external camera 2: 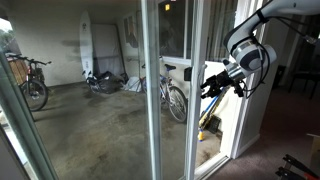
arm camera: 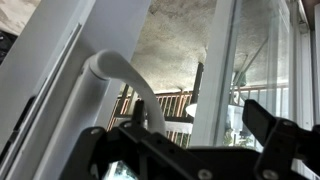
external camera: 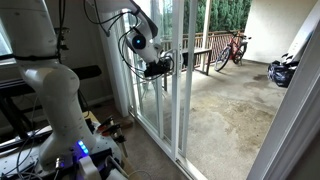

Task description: Slide the glass door to the left.

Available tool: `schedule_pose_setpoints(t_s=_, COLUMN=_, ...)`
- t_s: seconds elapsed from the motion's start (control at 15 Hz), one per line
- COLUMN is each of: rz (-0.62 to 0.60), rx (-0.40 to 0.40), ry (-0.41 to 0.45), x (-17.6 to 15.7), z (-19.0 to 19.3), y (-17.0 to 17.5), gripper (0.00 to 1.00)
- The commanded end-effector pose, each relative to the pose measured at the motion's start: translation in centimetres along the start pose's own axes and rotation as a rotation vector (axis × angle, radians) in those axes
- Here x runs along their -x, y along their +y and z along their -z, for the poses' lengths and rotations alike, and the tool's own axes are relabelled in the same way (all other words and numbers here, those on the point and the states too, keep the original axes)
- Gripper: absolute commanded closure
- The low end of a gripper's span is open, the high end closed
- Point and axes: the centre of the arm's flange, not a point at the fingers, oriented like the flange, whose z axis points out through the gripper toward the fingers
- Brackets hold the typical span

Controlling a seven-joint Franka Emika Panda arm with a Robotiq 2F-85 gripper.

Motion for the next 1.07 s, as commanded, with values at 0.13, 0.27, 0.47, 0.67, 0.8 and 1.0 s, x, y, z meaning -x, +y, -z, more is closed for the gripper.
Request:
schedule_pose_setpoints(t_s=0.13, rz=0.028, rx=0.001, ry=0.064, x=5.8, z=3.7, y=-5.9, gripper=0.00)
schedule_pose_setpoints(t_s=0.27, rz=0.022, rx=-0.013, ry=0.059, x=6.7, z=5.4, y=-6.7, gripper=0.00)
schedule_pose_setpoints(t_s=0.47, rz=-0.001, rx=-0.021, ry=0.049, x=9.5, z=7.5, y=-8.5, gripper=0.00)
schedule_pose_setpoints(t_s=0.67, rz=-0.043, rx=-0.027, ry=0.049, x=12.7, z=9.2, y=-10.3, gripper=0.00)
schedule_pose_setpoints(t_s=0.8, rz=-0.054, rx=-0.047, ry=0.024, x=7.8, z=9.2, y=-6.2, gripper=0.00)
schedule_pose_setpoints(t_s=1.0, rz=-0.054, rx=-0.046, ry=0.027, x=7.6, z=9.0, y=-6.0, gripper=0.00)
